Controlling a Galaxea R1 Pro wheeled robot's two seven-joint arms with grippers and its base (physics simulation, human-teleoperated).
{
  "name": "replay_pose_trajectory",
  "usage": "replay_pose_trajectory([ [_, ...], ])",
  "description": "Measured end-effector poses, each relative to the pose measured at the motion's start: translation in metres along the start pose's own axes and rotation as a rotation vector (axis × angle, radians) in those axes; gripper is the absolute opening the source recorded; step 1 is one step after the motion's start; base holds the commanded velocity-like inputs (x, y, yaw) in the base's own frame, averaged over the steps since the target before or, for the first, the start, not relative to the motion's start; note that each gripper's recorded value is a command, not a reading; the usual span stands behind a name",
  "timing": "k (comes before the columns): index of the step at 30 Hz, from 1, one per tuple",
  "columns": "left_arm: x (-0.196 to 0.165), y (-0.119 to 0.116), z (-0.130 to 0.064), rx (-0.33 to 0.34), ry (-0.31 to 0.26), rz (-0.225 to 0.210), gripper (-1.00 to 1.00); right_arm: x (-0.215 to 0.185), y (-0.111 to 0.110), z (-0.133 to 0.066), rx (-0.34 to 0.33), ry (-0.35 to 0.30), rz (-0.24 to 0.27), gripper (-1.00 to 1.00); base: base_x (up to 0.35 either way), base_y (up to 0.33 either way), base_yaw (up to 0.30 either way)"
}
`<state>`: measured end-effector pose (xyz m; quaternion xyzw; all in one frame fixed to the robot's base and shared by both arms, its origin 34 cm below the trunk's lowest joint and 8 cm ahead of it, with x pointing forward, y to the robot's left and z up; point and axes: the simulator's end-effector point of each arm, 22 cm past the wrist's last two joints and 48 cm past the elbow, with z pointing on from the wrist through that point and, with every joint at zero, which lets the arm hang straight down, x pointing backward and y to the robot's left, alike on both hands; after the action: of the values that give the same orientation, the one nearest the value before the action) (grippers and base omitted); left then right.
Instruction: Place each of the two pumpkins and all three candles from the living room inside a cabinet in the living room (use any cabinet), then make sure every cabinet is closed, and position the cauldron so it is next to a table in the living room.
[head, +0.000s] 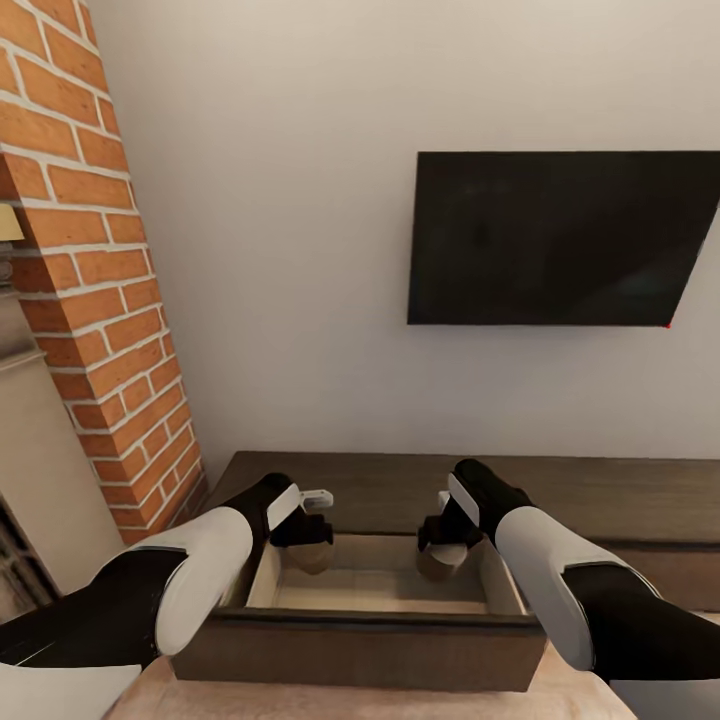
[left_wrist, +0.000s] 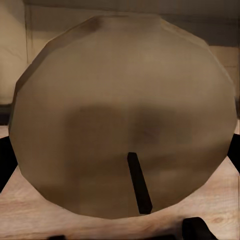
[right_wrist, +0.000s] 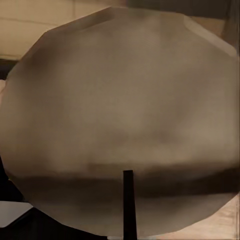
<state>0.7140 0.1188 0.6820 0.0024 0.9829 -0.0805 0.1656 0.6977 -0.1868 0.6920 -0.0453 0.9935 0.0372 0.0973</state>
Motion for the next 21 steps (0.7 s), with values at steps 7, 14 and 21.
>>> replay_pose_trajectory([
  [7, 0.006, -0.002, 0.003, 0.010, 0.016, -0.001, -1.00, 0.000, 0.001, 0.000, -0.004, 0.000, 0.002, -1.00, 0.039, -0.021, 0.006],
  [14, 0.011, -0.009, 0.008, 0.045, 0.020, 0.000, -1.00, 0.002, 0.001, 0.005, -0.005, 0.002, 0.001, -1.00, 0.001, 0.000, 0.000],
  [21, 0.016, -0.006, 0.020, 0.044, 0.016, 0.005, -1.00, 0.006, 0.000, 0.017, -0.006, 0.001, 0.002, -1.00, 0.000, 0.000, 0.000],
])
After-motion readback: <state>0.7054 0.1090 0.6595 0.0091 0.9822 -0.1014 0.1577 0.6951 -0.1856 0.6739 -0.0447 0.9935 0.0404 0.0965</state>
